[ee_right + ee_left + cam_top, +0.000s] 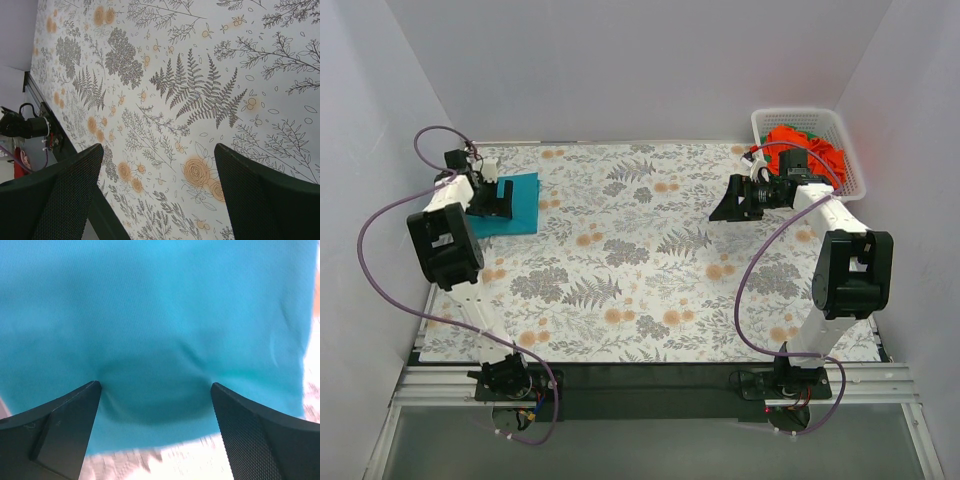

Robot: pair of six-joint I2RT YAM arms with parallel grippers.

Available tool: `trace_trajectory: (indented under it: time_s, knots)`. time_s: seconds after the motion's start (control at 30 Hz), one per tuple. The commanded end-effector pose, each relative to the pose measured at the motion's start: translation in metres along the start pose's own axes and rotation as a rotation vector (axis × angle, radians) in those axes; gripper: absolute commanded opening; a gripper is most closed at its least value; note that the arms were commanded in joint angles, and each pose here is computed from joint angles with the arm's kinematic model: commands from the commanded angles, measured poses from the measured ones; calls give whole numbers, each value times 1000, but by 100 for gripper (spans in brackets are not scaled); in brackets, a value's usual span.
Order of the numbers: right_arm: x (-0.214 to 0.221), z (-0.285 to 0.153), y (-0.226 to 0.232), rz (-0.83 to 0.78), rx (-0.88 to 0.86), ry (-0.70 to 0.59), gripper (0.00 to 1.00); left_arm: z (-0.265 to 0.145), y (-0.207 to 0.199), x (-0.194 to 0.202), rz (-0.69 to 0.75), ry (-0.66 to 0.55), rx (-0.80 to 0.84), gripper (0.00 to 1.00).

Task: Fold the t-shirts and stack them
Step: Neatly place the folded tshirt to the corner

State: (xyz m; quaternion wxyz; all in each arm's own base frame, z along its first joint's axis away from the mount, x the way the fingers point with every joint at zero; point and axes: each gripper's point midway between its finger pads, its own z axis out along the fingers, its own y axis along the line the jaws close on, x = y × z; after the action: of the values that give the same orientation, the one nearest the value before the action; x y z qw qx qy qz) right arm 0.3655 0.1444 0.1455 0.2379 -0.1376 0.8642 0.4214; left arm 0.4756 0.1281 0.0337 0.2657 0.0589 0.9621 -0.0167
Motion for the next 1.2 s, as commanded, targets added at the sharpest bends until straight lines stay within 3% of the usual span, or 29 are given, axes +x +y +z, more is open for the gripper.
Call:
trace_trajectory:
  time_s: [0.0, 0.17, 0.3, 0.5, 1.17]
  knots:
    - [-15, -15, 21, -66, -34, -47, 98, -63, -12, 3, -38, 3, 2, 92]
    - [-14, -17, 24, -72, -33, -53, 98, -76, -36, 32, -123, 41, 46, 92]
    - [-11, -18, 25, -76, -27, -52, 98, -72, -55, 83, -145, 129, 73, 91]
    - [-13, -19, 26, -78, -33, -56, 98, -63, -58, 110, -152, 168, 53, 92]
    - [-9, -11, 16, -55, -33, -33, 98, 12, -14, 68, -204, 185, -2, 89]
